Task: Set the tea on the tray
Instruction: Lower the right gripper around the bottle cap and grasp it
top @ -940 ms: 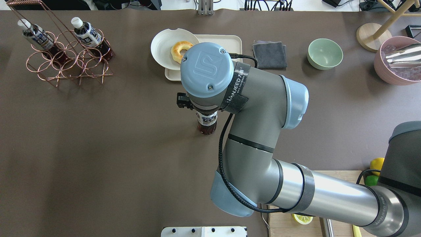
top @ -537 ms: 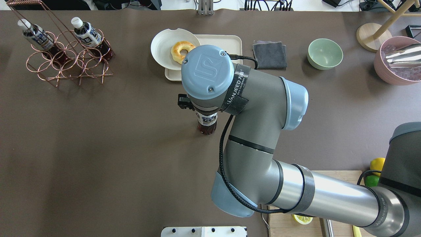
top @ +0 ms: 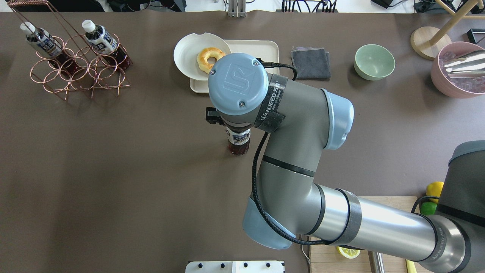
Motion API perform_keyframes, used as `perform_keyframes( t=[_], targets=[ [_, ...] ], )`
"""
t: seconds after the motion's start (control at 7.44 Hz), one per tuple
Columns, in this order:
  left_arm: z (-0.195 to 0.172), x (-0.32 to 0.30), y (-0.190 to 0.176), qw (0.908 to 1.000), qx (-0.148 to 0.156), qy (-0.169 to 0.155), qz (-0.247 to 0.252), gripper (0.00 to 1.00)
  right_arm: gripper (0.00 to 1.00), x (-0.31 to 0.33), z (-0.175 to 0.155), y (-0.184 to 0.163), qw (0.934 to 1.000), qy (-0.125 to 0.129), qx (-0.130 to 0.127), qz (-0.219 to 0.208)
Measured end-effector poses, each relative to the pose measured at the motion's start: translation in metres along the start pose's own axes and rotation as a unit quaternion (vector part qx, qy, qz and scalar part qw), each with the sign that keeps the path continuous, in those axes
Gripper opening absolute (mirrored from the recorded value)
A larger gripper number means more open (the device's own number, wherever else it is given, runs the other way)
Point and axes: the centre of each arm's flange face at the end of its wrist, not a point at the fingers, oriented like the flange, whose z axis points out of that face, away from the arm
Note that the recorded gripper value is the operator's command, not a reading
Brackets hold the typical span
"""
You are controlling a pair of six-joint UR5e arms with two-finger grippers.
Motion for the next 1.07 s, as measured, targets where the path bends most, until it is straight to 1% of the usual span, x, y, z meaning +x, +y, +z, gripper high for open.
perform_keyframes(
  t=[0.4,0.54,0.67,0.81,0.94,1.07],
  targets=[
    [0.0,0.0,0.0,1.0,0.0,0.0,0.0,1.0,0.75,-0.002,0.008,-0.001,1.0,-0.007,0.002,0.0],
    [0.0,0.0,0.0,1.0,0.0,0.0,0.0,1.0,0.72,-0.003,0.01,-0.002,1.0,-0.008,0.003,-0.001],
    [0.0,0.0,-0.001,1.0,0.001,0.0,0.0,1.0,0.51,-0.001,0.011,-0.001,1.0,-0.007,0.003,-0.001],
    [0.0,0.0,-0.002,1.0,0.001,0.0,0.0,1.0,0.13,0.001,0.011,-0.001,1.0,-0.007,0.002,-0.001],
    [0.0,0.0,-0.002,1.0,0.001,0.0,0.0,1.0,0.0,0.001,0.011,-0.001,1.0,-0.007,0.002,0.0],
    [0.0,0.0,-0.003,1.0,0.001,0.0,0.0,1.0,0.0,0.001,0.011,-0.001,1.0,-0.007,0.003,0.0]
  ],
)
